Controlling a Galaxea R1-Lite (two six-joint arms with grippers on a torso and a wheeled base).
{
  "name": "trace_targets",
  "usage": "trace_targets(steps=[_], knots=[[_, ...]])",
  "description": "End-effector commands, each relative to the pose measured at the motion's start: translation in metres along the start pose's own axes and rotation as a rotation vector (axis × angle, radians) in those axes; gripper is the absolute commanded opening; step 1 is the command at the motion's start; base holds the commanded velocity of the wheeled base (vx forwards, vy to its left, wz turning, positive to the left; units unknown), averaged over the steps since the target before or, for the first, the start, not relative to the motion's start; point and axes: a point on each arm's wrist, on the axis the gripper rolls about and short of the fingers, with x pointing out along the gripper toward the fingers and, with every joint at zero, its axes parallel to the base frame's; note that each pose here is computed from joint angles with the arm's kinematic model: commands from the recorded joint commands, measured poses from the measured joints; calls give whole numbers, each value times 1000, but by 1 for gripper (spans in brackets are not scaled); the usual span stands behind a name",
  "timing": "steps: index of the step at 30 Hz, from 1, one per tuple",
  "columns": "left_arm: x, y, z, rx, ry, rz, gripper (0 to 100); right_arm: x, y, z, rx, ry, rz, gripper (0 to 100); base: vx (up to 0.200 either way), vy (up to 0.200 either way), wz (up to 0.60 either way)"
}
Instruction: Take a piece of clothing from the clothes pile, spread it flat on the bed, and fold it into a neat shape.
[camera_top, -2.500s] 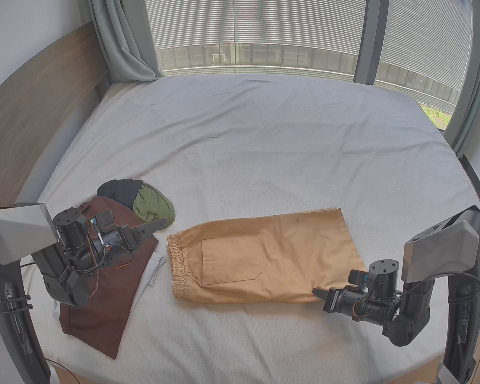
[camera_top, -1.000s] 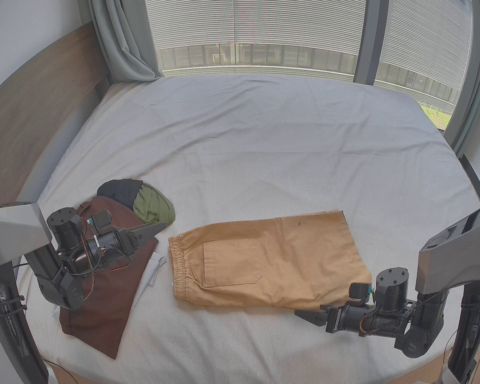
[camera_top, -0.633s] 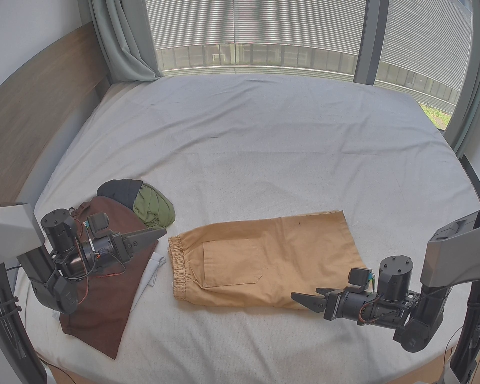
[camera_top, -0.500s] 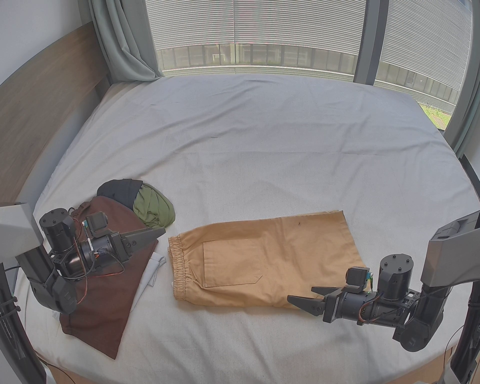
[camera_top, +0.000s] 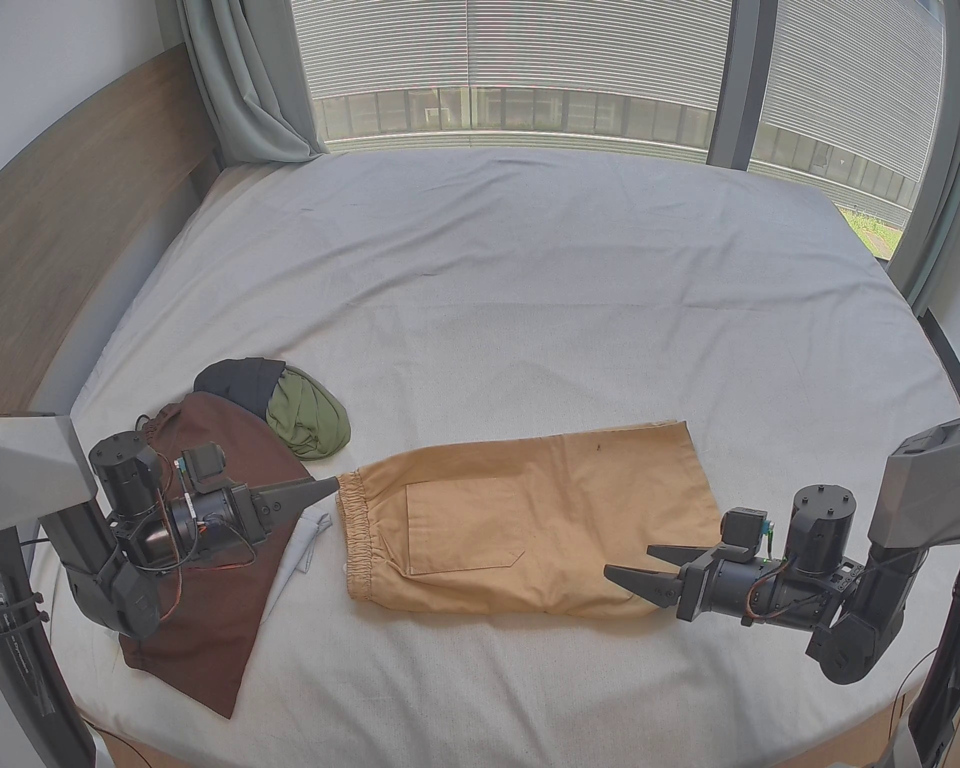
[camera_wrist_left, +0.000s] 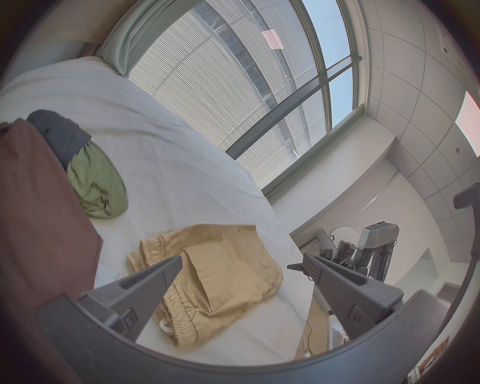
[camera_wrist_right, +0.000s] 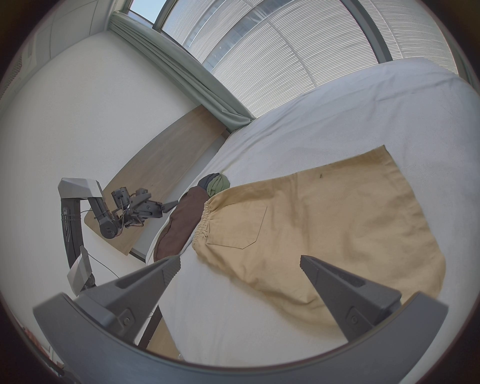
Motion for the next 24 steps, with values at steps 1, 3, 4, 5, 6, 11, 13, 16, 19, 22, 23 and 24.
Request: trace_targets(steps=[1,3,4,5,6,11,13,16,19,22,23,24], knots=[[5,14,-15,-49,38,9,100,-3,-5,5,-11,-21,-17,100,0,0,0],[8,22,-20,-68,50,13,100,-3,-5,5,-14,-24,-16,100,0,0,0],[9,23,-20,-69,51,13,100,-3,-5,5,-14,-22,-17,100,0,0,0],[11,27,-24,-81,57,18,100,-3,-5,5,-13,-21,-17,100,0,0,0],[12,29,-26,-87,62,19,100,-3,-5,4,-12,-20,-18,100,0,0,0],[24,39,-46,-134,111,24,100,-2,-5,3,-20,-14,-17,100,0,0,0],[29,47,-56,-150,125,36,100,-2,-5,3,-22,-14,-15,100,0,0,0],[35,56,-67,-170,140,62,100,-2,-5,3,-21,-14,-19,100,0,0,0],[35,60,-68,-173,131,78,100,-2,-5,3,-21,-14,-20,100,0,0,0],[34,60,-68,-177,130,83,100,-2,-5,2,-20,-12,-19,100,0,0,0],[34,60,-68,-176,131,83,100,-1,-6,2,-19,-10,-20,100,0,0,0],[34,60,-68,-176,130,85,100,-1,-6,1,-18,-7,-21,100,0,0,0]])
